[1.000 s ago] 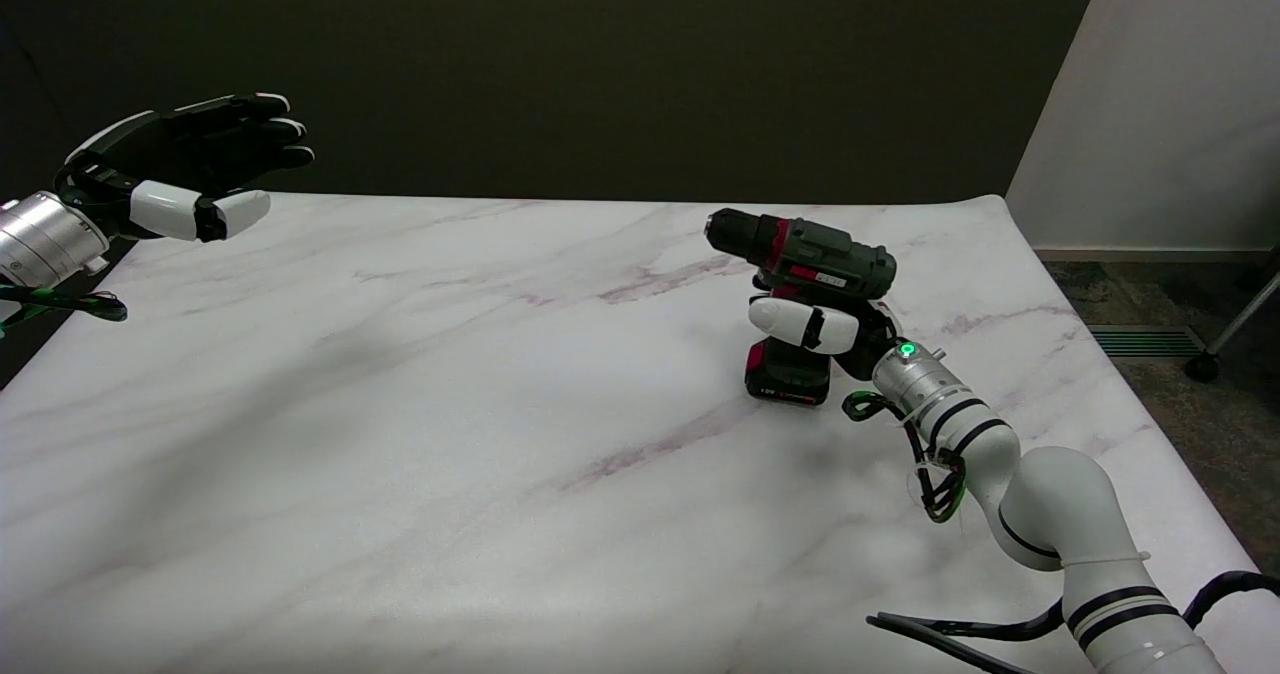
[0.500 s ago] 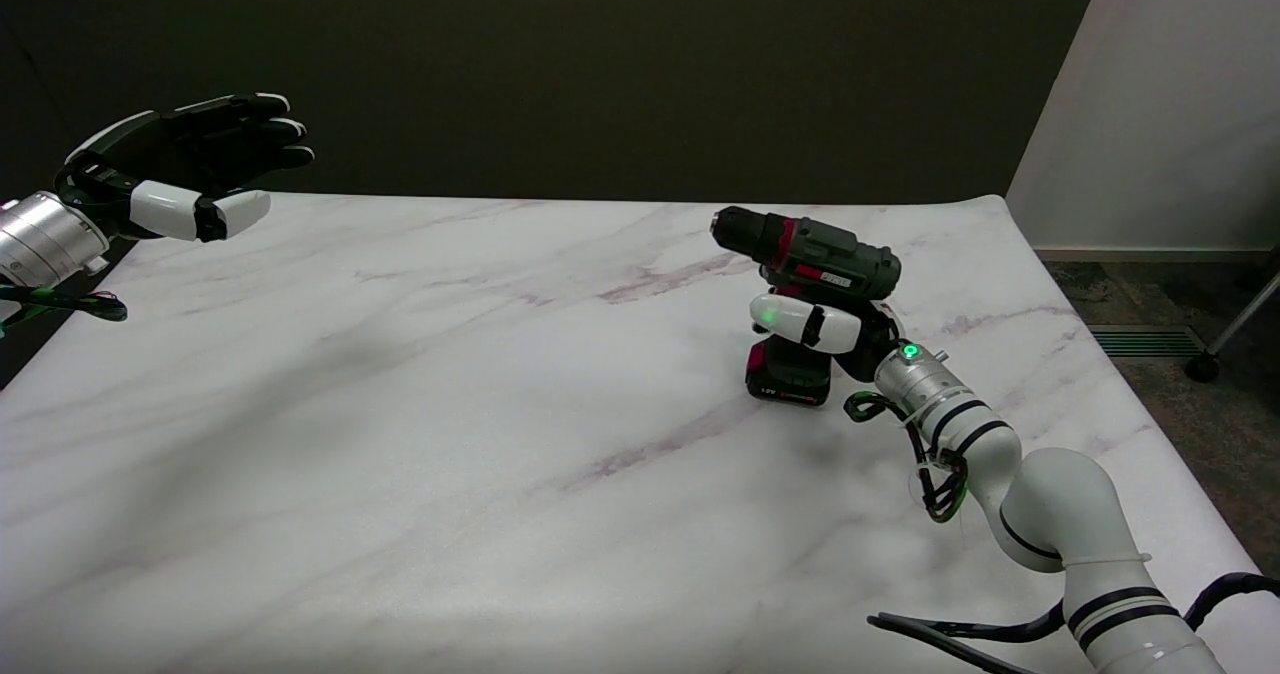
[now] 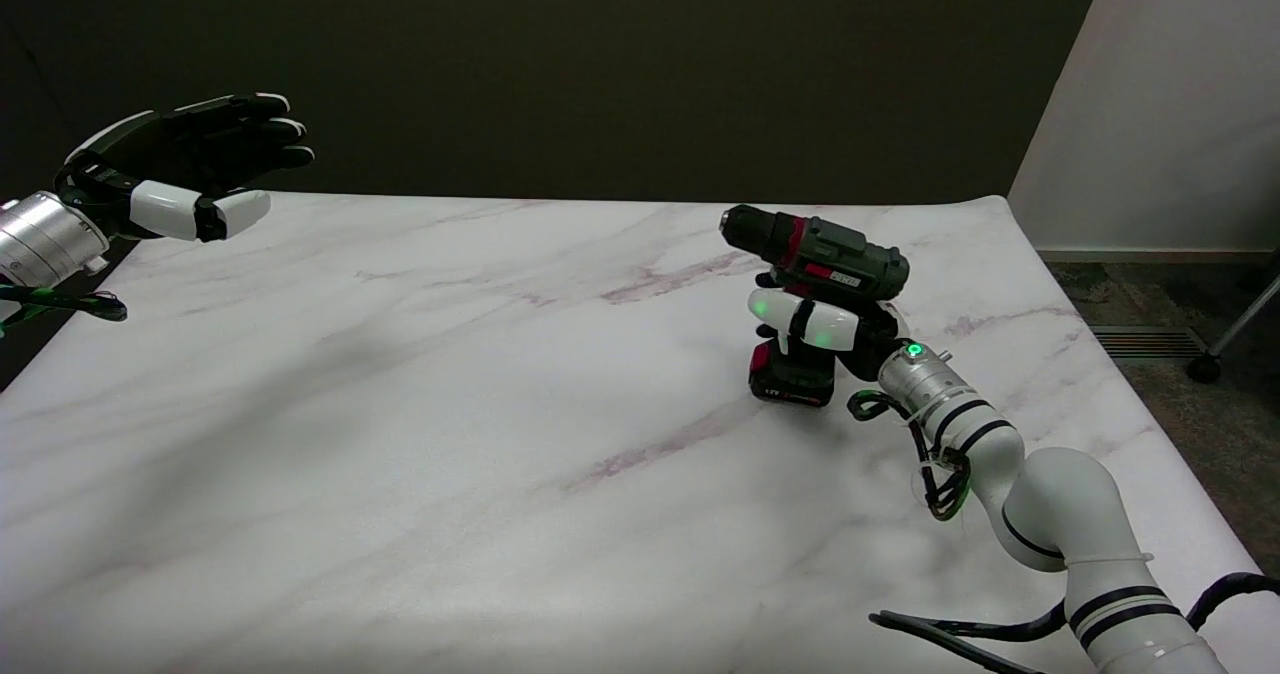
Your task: Pick up the power screwdriver.
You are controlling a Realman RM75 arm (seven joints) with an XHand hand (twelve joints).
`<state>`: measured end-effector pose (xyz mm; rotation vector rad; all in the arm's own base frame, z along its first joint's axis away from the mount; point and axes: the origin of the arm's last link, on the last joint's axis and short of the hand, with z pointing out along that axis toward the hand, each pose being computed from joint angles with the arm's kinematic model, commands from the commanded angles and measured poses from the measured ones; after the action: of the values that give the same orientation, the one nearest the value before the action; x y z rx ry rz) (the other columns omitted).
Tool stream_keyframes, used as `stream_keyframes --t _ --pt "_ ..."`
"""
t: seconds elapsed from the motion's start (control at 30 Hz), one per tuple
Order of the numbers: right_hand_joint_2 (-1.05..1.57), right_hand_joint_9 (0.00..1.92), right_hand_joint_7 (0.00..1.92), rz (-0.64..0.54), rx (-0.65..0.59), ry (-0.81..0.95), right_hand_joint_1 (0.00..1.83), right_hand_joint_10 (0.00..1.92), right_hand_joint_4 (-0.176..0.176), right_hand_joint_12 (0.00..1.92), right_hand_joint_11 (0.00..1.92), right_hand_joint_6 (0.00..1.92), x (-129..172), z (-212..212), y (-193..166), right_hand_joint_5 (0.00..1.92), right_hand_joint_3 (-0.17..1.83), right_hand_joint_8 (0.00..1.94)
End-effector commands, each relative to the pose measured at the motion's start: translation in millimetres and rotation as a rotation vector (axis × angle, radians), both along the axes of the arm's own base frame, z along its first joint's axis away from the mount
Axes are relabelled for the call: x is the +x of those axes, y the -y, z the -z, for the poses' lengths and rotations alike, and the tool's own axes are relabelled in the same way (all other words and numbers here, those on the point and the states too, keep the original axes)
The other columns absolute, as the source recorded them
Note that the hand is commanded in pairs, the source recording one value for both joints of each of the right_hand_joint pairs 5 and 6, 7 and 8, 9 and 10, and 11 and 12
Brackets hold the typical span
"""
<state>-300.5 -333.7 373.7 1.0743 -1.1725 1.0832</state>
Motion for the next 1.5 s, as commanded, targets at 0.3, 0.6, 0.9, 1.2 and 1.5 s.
stream_keyframes --t 0.3,0.6,0.9,1.2,1.5 --pt "0.04 1.92 1.92 0.001 -0.044 0.019 1.02 1.92 -0.176 1.57 1.57 0.63 -1.4 -10.9 -0.7 0.63 0.76 1.92" --pt "0.0 1.92 1.92 -0.001 -0.047 0.023 1.02 1.92 0.176 1.83 1.83 1.42 -1.2 -11.8 -0.4 1.42 0.71 1.92" --pt "0.01 1.92 1.92 -0.003 -0.049 0.023 1.0 1.92 0.176 1.89 1.89 1.78 -0.7 -12.4 0.2 1.78 0.69 1.92" --pt "-0.02 1.92 1.92 -0.001 -0.047 0.024 1.0 1.92 0.176 1.92 1.92 1.92 -1.4 -11.6 0.6 1.92 0.72 1.92" --pt "-0.16 1.92 1.92 -0.01 -0.047 0.022 1.07 1.92 0.176 1.92 1.92 1.92 2.1 -12.3 2.7 1.92 0.6 1.92"
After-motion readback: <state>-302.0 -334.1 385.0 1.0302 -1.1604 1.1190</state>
